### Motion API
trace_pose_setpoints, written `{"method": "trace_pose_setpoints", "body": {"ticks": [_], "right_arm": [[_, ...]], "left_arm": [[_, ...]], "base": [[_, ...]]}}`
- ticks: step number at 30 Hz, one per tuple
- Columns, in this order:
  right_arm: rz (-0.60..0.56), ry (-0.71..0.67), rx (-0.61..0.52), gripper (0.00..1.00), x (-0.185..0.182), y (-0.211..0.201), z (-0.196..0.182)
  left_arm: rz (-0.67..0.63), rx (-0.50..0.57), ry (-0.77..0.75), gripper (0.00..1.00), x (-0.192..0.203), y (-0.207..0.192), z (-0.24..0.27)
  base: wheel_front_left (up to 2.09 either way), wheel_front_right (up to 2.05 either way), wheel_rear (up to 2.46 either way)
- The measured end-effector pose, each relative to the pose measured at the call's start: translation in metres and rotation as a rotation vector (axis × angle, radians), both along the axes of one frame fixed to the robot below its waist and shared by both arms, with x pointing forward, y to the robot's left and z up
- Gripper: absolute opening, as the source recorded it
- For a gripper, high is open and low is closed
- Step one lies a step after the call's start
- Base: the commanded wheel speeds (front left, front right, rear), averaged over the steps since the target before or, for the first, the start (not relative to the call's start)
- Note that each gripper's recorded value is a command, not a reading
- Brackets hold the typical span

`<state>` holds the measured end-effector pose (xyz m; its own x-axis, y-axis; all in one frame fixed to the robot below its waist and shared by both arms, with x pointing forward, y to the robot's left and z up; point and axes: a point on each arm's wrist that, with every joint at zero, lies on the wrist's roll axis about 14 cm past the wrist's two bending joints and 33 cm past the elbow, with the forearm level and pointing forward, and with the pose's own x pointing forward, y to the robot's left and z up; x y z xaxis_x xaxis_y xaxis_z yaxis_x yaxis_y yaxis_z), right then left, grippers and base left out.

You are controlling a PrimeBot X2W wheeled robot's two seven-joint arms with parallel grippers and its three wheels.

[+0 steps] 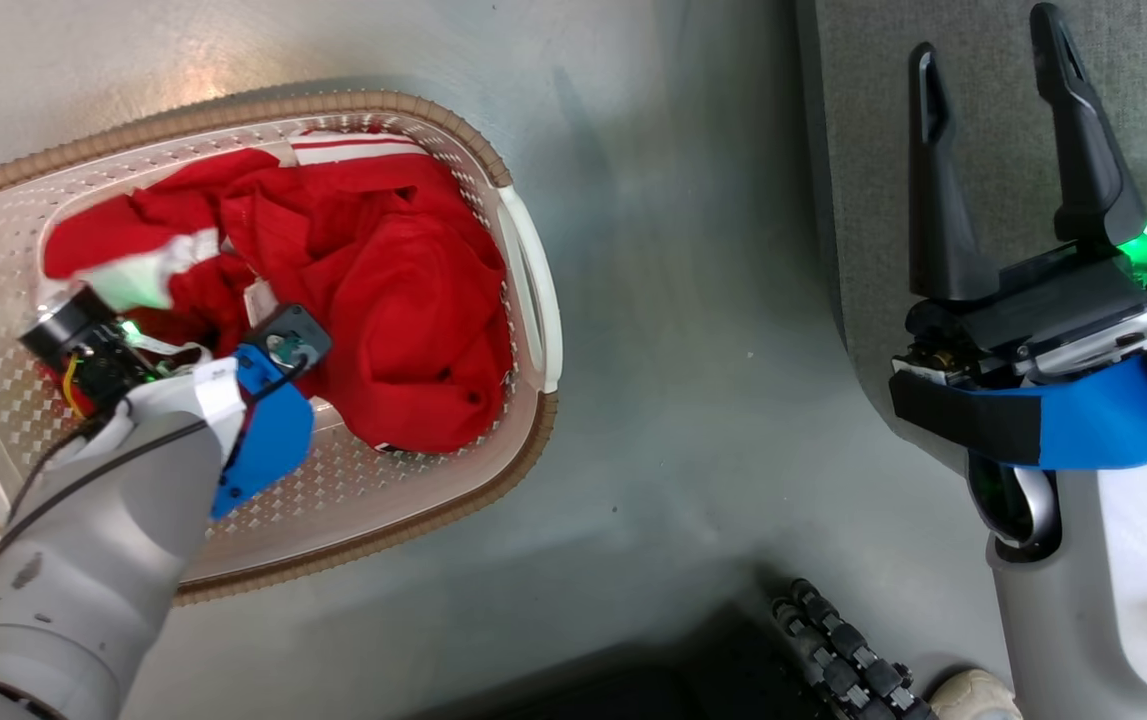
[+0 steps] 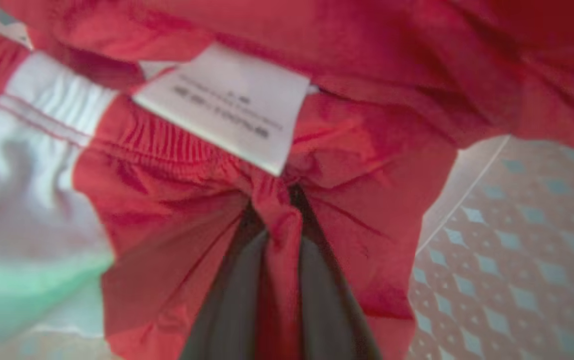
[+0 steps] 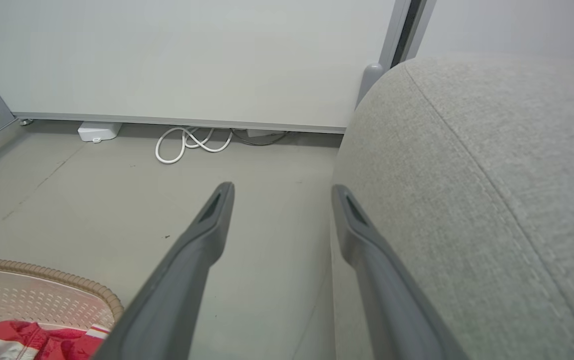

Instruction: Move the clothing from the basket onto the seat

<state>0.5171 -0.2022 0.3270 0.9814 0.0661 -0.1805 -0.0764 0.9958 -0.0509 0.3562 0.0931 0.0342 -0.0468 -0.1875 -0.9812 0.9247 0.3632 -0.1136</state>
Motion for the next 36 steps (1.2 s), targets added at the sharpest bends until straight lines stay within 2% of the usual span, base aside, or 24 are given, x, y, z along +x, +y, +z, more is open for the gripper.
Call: {"method": "trace_pose_setpoints", "body": {"ticks": [7, 16, 20, 28, 32, 36], "right_arm": [[0.012, -0.042, -0.006, 1.0, 0.005, 0.004, 0.018], [0.027, -0.115, -0.008, 1.0, 0.002, 0.013, 0.061], [0.038, -0.14, -0.004, 1.0, -0.005, 0.019, 0.081], [0.07, -0.208, 0.028, 1.0, -0.024, 0.036, 0.126], [0.08, -0.244, 0.041, 1.0, -0.038, 0.042, 0.149], [0.085, -0.272, 0.053, 1.0, -0.055, 0.046, 0.167]], "left_arm": [[0.02, -0.076, -0.025, 0.0, -0.002, -0.022, 0.021], [0.172, -0.291, -0.131, 0.0, 0.015, -0.055, 0.082], [0.251, -0.388, -0.211, 0.0, 0.028, -0.067, 0.119], [0.426, -0.494, -0.405, 0.0, 0.063, -0.06, 0.197], [0.525, -0.604, -0.547, 0.0, 0.091, -0.06, 0.252], [0.582, -0.709, -0.664, 0.0, 0.101, -0.057, 0.305]], "base": [[0.0, 0.0, 0.0], [0.0, 0.0, 0.0], [0.0, 0.0, 0.0], [0.0, 0.0, 0.0], [0.0, 0.0, 0.0], [0.0, 0.0, 0.0]]}}
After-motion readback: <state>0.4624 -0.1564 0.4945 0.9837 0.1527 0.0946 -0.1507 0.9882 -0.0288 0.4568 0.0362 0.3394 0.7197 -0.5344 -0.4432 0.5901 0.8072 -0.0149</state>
